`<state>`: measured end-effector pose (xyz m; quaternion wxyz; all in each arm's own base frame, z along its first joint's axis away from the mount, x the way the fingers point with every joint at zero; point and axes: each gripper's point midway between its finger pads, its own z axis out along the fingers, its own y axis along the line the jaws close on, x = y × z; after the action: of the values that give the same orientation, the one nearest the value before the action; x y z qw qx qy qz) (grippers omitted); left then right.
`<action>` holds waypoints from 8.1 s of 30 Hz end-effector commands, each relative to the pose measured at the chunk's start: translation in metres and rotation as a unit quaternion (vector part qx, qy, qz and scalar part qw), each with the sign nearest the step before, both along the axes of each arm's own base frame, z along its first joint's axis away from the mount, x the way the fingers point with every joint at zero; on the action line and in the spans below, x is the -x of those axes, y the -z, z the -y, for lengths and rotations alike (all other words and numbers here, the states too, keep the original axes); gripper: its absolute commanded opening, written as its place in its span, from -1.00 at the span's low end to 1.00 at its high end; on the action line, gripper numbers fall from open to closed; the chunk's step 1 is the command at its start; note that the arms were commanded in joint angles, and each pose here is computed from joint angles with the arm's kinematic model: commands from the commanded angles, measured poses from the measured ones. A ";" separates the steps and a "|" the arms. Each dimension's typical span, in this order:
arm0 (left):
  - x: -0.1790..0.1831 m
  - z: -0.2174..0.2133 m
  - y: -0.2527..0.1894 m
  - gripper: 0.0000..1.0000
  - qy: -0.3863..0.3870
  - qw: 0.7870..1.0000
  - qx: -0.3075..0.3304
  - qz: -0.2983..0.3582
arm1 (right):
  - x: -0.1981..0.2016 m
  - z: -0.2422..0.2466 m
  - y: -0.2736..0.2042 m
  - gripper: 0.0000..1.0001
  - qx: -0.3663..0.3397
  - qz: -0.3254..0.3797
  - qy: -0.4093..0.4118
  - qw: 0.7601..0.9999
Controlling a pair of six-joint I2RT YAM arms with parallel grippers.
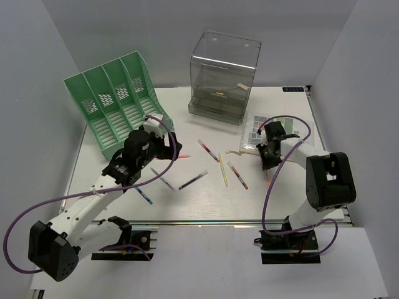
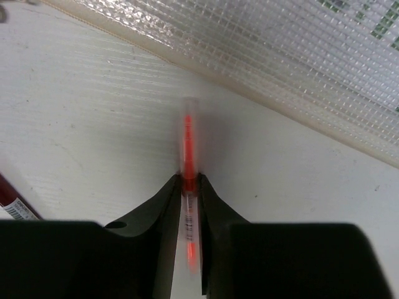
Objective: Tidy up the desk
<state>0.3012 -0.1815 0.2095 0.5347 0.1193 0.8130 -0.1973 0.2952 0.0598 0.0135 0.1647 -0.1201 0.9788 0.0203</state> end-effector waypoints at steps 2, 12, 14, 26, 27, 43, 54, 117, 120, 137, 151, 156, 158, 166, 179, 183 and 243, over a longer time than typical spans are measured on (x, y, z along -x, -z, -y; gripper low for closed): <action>-0.005 -0.003 -0.017 0.88 -0.010 1.000 0.003 0.020 | 0.013 0.001 0.011 -0.67 0.006 -0.026 -0.013 1.000; -0.005 -0.003 -0.015 0.87 -0.011 1.000 0.002 0.019 | 0.009 -0.059 -0.071 -1.00 -0.141 0.023 -0.209 0.967; -0.005 -0.002 -0.013 0.87 -0.009 1.000 0.000 0.015 | 0.004 -0.072 -0.100 -1.00 -0.157 0.054 -0.261 0.951; -0.002 0.003 -0.004 0.88 0.022 0.999 -0.015 0.020 | -0.088 -0.177 -0.217 -1.00 -0.052 0.323 -0.533 0.780; -0.002 0.003 -0.003 0.88 0.023 0.999 -0.017 0.019 | -0.098 -0.185 -0.217 -1.00 -0.046 0.330 -0.540 0.773; -0.006 -0.002 0.007 0.89 0.017 0.999 -0.047 0.012 | -0.239 -0.248 -0.231 -1.00 0.075 0.467 -0.469 0.746; -0.006 -0.003 0.006 0.89 0.013 0.999 -0.044 0.012 | -0.252 -0.235 -0.196 -0.46 0.081 0.438 -0.439 0.780; 0.048 -0.053 0.203 -0.03 -0.471 0.778 0.019 -0.414 | 0.013 -0.132 -0.199 -0.04 -0.306 0.278 -0.351 0.840; 0.052 -0.051 0.212 -0.07 -0.467 0.774 0.014 -0.427 | 0.011 -0.130 -0.199 -0.04 -0.306 0.279 -0.348 0.841; 0.053 -0.065 0.165 -0.72 -0.456 0.808 0.046 -0.372 | 0.009 -0.121 -0.205 -0.05 -0.314 0.287 -0.335 0.841; 0.021 -0.015 0.067 -1.00 -0.305 0.889 0.159 -0.302 | 0.007 -0.114 -0.210 -0.06 -0.317 0.298 -0.324 0.840; -0.026 0.025 -0.005 -1.00 -0.228 0.915 0.244 -0.227 | 0.004 -0.110 -0.210 -0.08 -0.308 0.306 -0.316 0.843; -0.047 0.051 -0.028 -1.00 -0.194 0.917 0.279 -0.211 | 0.003 -0.109 -0.211 -0.10 -0.304 0.311 -0.313 0.844; -0.137 0.107 -0.056 -1.00 -0.201 0.866 0.419 -0.185 | -0.006 -0.098 -0.217 -0.15 -0.284 0.340 -0.288 0.849; -0.234 0.128 -0.003 -1.00 -0.367 0.765 0.477 -0.230 | -0.022 -0.066 -0.238 -0.23 -0.233 0.417 -0.209 0.853; -0.238 0.138 0.013 -1.00 -0.381 0.750 0.479 -0.250 | -0.024 -0.062 -0.240 -0.23 -0.232 0.420 -0.200 0.854; 0.004 0.011 -0.015 0.67 0.087 0.996 0.029 0.006 | 0.011 -0.173 -0.048 0.11 -0.086 0.035 -0.308 0.947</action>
<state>0.2994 -0.1979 0.2182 0.5121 0.1596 0.7948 -0.2837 0.2814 0.2279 0.0598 0.2010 -0.4116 0.8738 0.1634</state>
